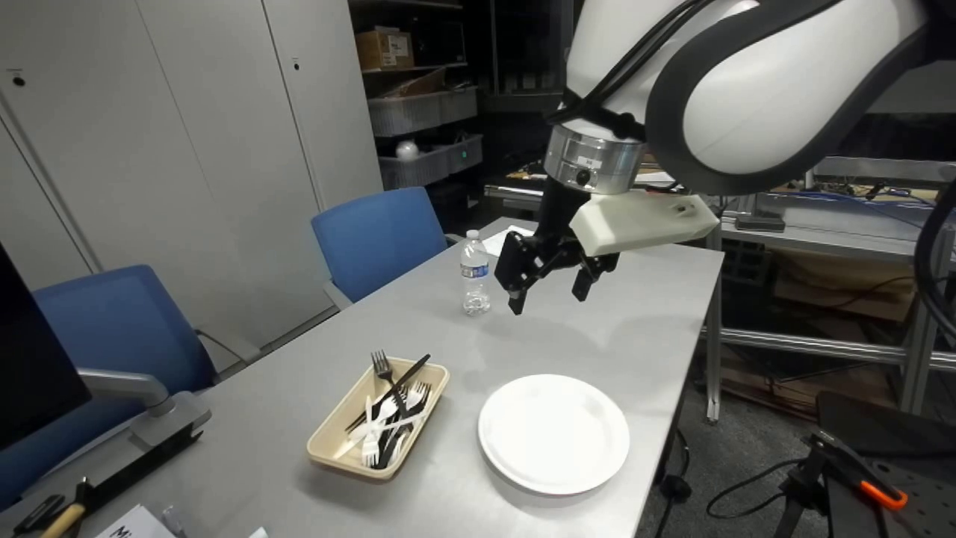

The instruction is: Pick the white fork on the table and put it on the tray

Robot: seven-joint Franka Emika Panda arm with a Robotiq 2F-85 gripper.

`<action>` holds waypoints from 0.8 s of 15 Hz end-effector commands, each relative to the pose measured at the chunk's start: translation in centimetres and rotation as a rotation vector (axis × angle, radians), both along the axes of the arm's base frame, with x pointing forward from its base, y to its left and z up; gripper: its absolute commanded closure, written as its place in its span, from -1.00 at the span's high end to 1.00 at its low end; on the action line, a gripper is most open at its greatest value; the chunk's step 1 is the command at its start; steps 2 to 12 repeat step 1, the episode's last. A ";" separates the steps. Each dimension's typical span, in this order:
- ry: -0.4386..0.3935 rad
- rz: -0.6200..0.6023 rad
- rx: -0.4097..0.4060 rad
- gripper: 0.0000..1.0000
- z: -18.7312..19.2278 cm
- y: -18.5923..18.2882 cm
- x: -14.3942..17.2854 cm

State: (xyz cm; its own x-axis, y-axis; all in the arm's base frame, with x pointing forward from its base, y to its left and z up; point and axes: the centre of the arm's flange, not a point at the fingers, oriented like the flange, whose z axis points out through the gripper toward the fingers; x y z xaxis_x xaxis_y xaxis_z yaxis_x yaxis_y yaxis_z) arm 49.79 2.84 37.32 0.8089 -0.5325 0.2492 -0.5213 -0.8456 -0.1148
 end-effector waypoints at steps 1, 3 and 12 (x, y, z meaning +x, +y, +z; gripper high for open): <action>0.000 0.000 0.000 1.00 0.0 0.0 0.0; 0.000 0.000 0.000 1.00 0.0 0.0 0.0; 0.000 0.000 0.000 1.00 0.0 0.0 0.0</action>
